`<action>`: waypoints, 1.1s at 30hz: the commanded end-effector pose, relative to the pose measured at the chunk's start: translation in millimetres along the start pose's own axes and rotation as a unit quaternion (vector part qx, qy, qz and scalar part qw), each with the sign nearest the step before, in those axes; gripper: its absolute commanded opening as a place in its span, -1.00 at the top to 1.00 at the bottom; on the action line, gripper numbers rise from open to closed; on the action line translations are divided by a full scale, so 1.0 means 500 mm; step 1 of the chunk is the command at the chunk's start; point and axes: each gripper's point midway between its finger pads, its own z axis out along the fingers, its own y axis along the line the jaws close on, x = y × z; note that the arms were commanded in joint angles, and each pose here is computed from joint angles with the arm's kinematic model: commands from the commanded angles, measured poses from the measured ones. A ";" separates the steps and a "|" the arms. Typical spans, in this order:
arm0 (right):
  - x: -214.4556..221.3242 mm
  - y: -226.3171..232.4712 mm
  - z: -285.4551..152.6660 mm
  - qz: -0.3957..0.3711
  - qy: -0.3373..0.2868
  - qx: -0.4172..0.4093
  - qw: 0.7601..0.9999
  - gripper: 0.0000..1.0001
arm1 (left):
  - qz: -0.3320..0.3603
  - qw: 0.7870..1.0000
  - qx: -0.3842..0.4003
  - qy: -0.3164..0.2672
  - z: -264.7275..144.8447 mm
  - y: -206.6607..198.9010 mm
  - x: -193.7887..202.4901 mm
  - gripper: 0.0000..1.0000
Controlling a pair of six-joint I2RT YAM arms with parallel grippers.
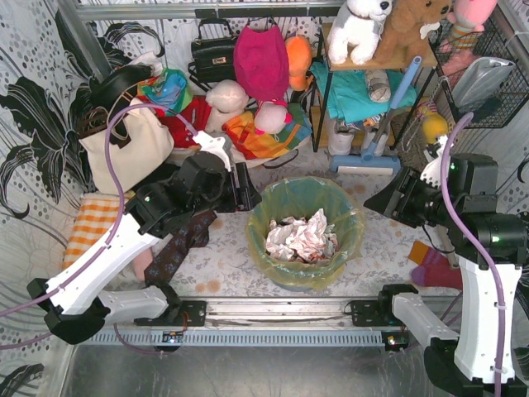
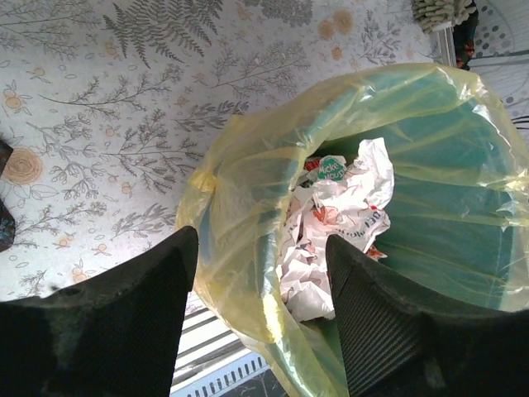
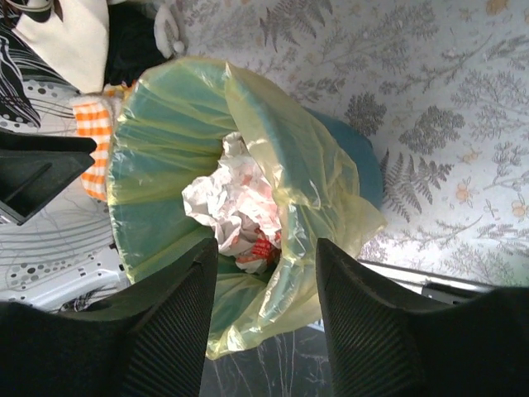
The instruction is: Tie the trash bag
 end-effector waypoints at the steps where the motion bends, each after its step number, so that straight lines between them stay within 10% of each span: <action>1: 0.045 -0.018 0.002 0.017 0.038 0.009 0.999 0.00 | 0.012 0.999 0.036 -0.007 -0.027 -0.039 -0.009 -0.40; 33: 0.084 -0.051 0.084 -0.055 0.119 0.091 0.987 0.18 | 0.035 0.999 -0.029 0.024 -0.002 -0.030 0.031 -0.17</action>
